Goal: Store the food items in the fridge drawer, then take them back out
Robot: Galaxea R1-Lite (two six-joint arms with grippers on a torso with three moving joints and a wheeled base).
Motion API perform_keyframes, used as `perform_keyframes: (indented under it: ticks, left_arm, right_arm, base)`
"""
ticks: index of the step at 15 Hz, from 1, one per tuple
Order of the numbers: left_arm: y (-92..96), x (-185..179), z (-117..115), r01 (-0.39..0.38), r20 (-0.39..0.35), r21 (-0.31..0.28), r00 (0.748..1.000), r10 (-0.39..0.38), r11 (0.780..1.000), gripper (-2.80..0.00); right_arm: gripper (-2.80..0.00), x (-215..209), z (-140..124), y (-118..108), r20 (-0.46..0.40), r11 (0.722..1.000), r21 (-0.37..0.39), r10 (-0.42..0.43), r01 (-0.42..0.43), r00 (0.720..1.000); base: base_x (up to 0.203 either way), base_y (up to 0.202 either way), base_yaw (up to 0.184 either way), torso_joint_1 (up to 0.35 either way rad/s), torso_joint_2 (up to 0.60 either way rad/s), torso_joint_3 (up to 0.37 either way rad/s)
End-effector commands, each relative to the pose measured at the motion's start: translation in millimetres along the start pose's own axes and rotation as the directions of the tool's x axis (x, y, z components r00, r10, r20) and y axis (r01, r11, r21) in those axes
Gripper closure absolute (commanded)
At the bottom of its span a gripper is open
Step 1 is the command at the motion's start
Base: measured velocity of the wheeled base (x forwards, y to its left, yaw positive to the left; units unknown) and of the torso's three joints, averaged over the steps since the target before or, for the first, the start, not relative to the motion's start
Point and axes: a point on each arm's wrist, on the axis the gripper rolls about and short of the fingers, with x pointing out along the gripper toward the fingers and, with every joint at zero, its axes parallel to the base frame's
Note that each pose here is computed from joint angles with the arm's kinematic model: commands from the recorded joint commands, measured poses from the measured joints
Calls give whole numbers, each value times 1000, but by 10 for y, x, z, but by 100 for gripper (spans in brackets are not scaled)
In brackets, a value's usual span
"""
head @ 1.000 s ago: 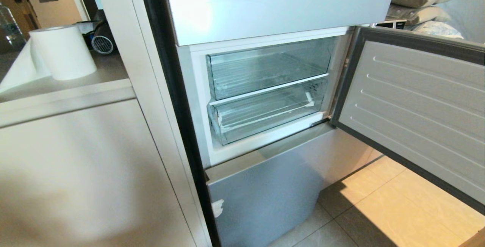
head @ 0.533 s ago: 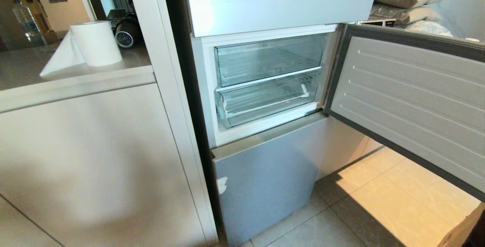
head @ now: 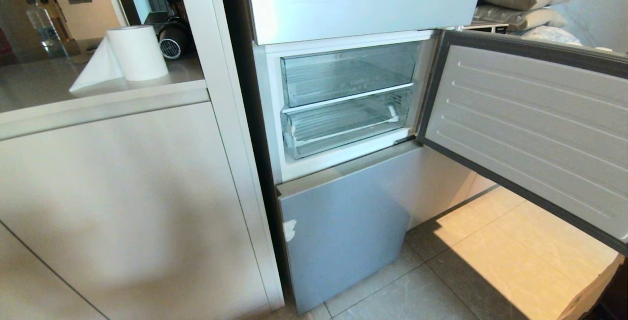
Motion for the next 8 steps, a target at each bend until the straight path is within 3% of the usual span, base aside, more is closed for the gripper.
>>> perform_keyframes:
  ticks: [1, 3, 5, 6, 8]
  left_arm:
    - [0, 2, -4, 0, -3, 0, 1000, 0, 1000, 0]
    - [0, 2, -4, 0, -3, 0, 1000, 0, 1000, 0]
    - [0, 2, -3, 0, -1, 0, 1000, 0, 1000, 0]
    - [0, 2, -4, 0, -3, 0, 1000, 0, 1000, 0]
    - [0, 2, -4, 0, -3, 0, 1000, 0, 1000, 0]
  right_arm:
    - [0, -25, 318, 11, 25, 1000, 26, -14, 13, 1000]
    - [0, 96, 792, 36, -18, 990, 133, -46, 48, 999]
    - [0, 401, 1148, 67, -99, 958, 261, -95, 118, 991]
    - [0, 627, 1267, 67, -139, 932, 315, -141, 178, 980]
    - [0, 1114, 1450, -84, -148, 850, 413, -290, 326, 945]
  base:
    - [0, 0, 0, 0, 0, 0]
    - [0, 0, 0, 0, 0, 0]
    - [0, 0, 0, 0, 0, 0]
    - [0, 0, 0, 0, 0, 0]
    - [0, 0, 0, 0, 0, 0]
